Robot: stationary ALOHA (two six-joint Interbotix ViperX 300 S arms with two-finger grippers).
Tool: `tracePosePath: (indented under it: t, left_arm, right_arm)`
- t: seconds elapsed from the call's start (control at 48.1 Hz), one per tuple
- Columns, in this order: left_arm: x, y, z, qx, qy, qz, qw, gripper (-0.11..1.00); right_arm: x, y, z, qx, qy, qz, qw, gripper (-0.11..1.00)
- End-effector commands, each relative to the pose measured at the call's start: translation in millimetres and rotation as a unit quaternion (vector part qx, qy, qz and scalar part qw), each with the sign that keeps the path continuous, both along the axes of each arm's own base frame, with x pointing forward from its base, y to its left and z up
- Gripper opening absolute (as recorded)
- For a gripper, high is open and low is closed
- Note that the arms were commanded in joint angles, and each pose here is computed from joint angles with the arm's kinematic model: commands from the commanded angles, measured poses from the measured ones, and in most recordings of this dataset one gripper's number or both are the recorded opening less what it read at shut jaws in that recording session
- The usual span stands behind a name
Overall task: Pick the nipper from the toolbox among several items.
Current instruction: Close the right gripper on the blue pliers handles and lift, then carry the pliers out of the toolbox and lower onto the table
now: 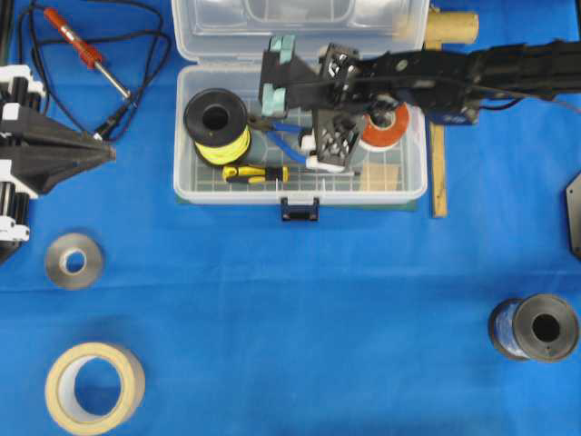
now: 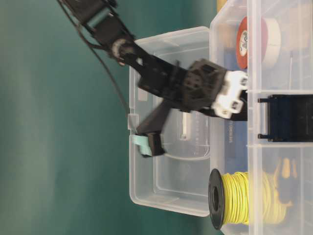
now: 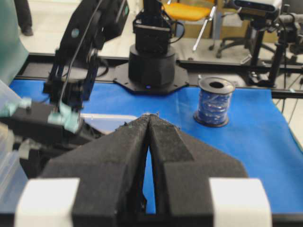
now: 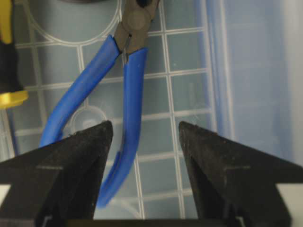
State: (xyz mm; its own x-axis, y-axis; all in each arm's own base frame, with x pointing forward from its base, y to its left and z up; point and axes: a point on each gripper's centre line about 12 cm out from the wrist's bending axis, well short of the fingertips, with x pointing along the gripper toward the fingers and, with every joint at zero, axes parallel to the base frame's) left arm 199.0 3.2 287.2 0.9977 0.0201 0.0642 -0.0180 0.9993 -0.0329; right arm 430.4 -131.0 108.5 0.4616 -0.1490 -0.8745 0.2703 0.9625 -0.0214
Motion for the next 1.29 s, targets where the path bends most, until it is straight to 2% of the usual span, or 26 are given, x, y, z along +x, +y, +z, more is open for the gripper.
tracePosePath:
  t: [0.0, 0.083, 0.146, 0.25, 0.291, 0.395, 0.645, 0.791, 0.936, 1.061, 1.269]
  left_arm:
    - [1, 0, 2, -0.002, -0.003, 0.001, 1.0000, 0.00]
    - [1, 0, 2, -0.002, -0.003, 0.001, 1.0000, 0.00]
    - [1, 0, 3, -0.002, -0.004, 0.001, 1.0000, 0.00]
    - [1, 0, 2, -0.004, -0.002, 0.001, 1.0000, 0.00]
    - [1, 1, 2, -0.004, -0.003, 0.001, 1.0000, 0.00]
    - [1, 0, 2, -0.004, -0.002, 0.000, 1.0000, 0.00]
    - [1, 0, 3, -0.004, -0.004, 0.001, 1.0000, 0.00]
    - [1, 1, 3, -0.004, -0.004, 0.003, 1.0000, 0.00]
    - [1, 2, 3, -0.004, -0.003, 0.006, 1.0000, 0.00]
    - [1, 3, 3, -0.004, -0.004, 0.008, 1.0000, 0.00]
    - [0, 4, 5, -0.004, -0.009, 0.009, 0.9999, 0.00]
  right_arm:
    - [6, -4, 7, -0.007, -0.015, 0.001, 0.9999, 0.58]
    - [6, -3, 5, -0.008, -0.011, 0.006, 0.9999, 0.56]
    - [6, -2, 4, -0.011, -0.009, 0.013, 0.9998, 0.49]
    - [6, -1, 6, -0.012, -0.010, 0.016, 0.9997, 0.19]
    - [6, -1, 9, -0.013, -0.012, 0.016, 0.9997, 0.12]
    - [5, -1, 24, -0.017, -0.028, 0.016, 0.9994, 0.13]
    - [-10, 3, 96, -0.034, -0.085, 0.012, 0.9957, 0.13]
    - [-26, 17, 139, -0.043, -0.124, 0.018, 0.9911, 0.13]
    - [-42, 48, 164, -0.044, -0.154, 0.047, 0.9859, 0.13]
    - [-53, 85, 170, -0.038, -0.178, 0.087, 0.9794, 0.13]
    - [-57, 154, 159, 0.002, -0.202, 0.147, 0.9683, 0.13]
